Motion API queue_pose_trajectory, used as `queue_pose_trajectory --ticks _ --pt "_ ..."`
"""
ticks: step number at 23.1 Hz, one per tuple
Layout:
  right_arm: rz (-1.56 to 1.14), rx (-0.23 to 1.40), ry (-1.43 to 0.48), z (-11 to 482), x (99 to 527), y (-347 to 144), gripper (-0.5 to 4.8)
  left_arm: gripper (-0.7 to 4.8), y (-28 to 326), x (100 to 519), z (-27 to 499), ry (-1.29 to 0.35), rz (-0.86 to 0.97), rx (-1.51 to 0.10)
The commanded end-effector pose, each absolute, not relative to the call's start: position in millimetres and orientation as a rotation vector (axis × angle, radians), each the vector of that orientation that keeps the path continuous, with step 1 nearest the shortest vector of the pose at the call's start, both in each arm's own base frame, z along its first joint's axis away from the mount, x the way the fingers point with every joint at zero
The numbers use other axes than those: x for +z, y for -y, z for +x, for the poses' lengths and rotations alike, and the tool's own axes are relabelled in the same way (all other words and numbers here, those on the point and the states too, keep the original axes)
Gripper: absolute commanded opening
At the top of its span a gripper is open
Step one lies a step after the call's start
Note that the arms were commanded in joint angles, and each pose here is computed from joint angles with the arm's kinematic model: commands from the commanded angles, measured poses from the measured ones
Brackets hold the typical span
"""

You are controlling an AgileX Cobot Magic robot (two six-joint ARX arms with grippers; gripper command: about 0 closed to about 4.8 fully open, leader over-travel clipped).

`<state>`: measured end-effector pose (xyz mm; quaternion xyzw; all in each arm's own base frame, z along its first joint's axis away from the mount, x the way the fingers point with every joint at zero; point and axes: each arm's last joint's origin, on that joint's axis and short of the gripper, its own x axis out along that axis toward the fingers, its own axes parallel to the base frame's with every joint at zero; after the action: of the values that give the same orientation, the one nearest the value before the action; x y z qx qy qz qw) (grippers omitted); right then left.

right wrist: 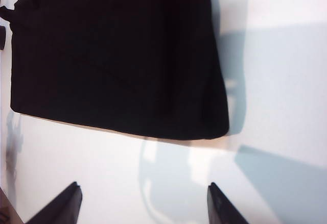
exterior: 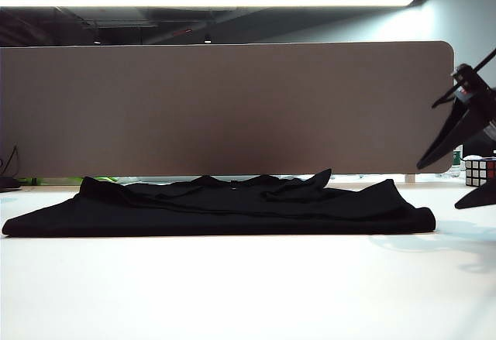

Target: Fold the bottom side of the T-shirt horizontally towards the center, about one-third of the way, then fold the sleeve back towards the center, creating a straight line along the edge of the T-shirt, and finally fold the bottom of the T-shirt up towards the top, creating a neat rectangle.

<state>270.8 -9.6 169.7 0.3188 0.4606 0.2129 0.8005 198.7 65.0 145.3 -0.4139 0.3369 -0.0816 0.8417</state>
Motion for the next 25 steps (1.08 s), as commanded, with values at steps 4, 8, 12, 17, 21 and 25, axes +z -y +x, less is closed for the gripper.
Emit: queue_pose_trajectory --ticks 4,8,12,17,21,25 --pt "0.722 0.456 -0.951 280.1 166.1 10.2 3.37 2.87 -67.1 135.7 209.8 -0.698 -0.944 -0.213" --pt "0.750 0.449 -0.939 284.7 163.0 10.7 3.36 2.87 -63.6 131.1 214.4 -0.707 -0.934 -0.221" --pt "0.765 0.439 -0.935 287.6 160.3 10.9 3.32 2.87 -57.8 130.8 219.7 -0.706 -0.902 -0.212" --pt "0.767 0.432 -0.937 288.1 158.9 11.2 3.22 2.87 -49.1 130.2 228.1 -0.705 -0.876 -0.191" --pt "0.784 0.422 -0.951 288.5 156.4 11.2 3.14 2.87 -46.2 128.5 235.7 -0.725 -0.872 -0.200" --pt "0.796 0.415 -0.974 286.3 151.1 11.0 3.15 2.87 -42.6 127.4 243.5 -0.739 -0.864 -0.198"
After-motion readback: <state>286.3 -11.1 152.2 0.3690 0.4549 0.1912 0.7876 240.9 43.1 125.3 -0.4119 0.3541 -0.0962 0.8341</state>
